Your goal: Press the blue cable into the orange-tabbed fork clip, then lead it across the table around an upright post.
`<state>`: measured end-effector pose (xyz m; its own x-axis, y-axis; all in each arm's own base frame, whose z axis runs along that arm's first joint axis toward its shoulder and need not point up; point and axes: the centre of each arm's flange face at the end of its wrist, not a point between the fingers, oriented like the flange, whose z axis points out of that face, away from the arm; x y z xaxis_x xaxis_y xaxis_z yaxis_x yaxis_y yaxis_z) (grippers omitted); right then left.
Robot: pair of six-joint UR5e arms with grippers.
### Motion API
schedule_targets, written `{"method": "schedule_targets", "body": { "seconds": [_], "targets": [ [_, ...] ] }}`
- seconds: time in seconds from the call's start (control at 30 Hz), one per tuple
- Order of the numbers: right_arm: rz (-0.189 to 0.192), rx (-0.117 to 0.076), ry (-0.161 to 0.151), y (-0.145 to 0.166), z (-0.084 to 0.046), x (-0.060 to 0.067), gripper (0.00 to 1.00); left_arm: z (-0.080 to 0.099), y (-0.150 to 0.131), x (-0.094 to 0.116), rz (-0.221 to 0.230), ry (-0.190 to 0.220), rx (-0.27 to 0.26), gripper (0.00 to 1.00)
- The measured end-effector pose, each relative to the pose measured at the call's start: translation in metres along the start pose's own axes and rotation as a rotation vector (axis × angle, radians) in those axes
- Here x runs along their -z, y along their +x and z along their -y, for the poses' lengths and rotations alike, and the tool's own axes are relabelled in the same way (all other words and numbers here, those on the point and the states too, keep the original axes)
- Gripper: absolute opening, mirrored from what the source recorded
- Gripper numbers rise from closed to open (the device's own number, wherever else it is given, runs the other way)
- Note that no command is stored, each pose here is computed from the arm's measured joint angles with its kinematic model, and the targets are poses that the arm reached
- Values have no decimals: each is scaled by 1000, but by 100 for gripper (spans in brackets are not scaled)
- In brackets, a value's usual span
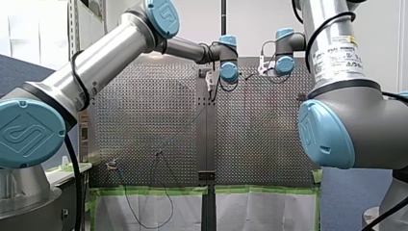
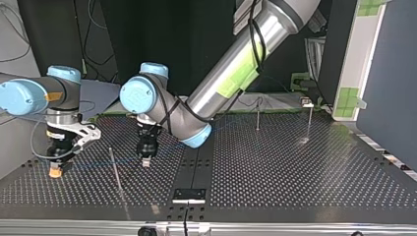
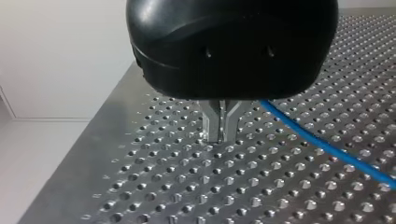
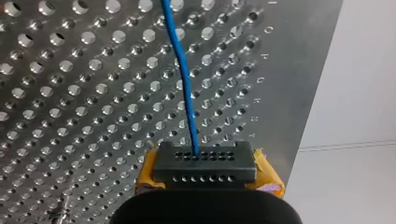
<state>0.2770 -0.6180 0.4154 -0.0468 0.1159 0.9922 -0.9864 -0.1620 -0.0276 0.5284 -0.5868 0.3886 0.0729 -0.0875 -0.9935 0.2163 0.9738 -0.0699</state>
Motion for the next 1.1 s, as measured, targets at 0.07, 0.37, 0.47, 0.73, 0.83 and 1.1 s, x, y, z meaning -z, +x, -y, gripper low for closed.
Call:
{"method": "schedule_targets", "body": {
  "seconds": [0.07,0.37,0.47,0.73,0.83,1.1],
  "targets": [
    [2,0,-1,-1,-1,0,0,1,5,-1,-5,1,-3,0],
    [24,1,-5,-15,-1,1,0,2,37,-3,-27,23,-12,3],
    [29,1,-5,-18,-1,2,0,2,41,-3,-23,29,-4,45],
    [45,-1,-8,-27,-3,4,0,0,43,-3,-29,15,-4,70],
    [57,-1,-12,-33,-3,7,0,-2,43,-3,-33,7,-3,73],
    [74,-2,-13,-42,-3,11,0,0,43,-3,-40,35,-3,100]
  ]
}}
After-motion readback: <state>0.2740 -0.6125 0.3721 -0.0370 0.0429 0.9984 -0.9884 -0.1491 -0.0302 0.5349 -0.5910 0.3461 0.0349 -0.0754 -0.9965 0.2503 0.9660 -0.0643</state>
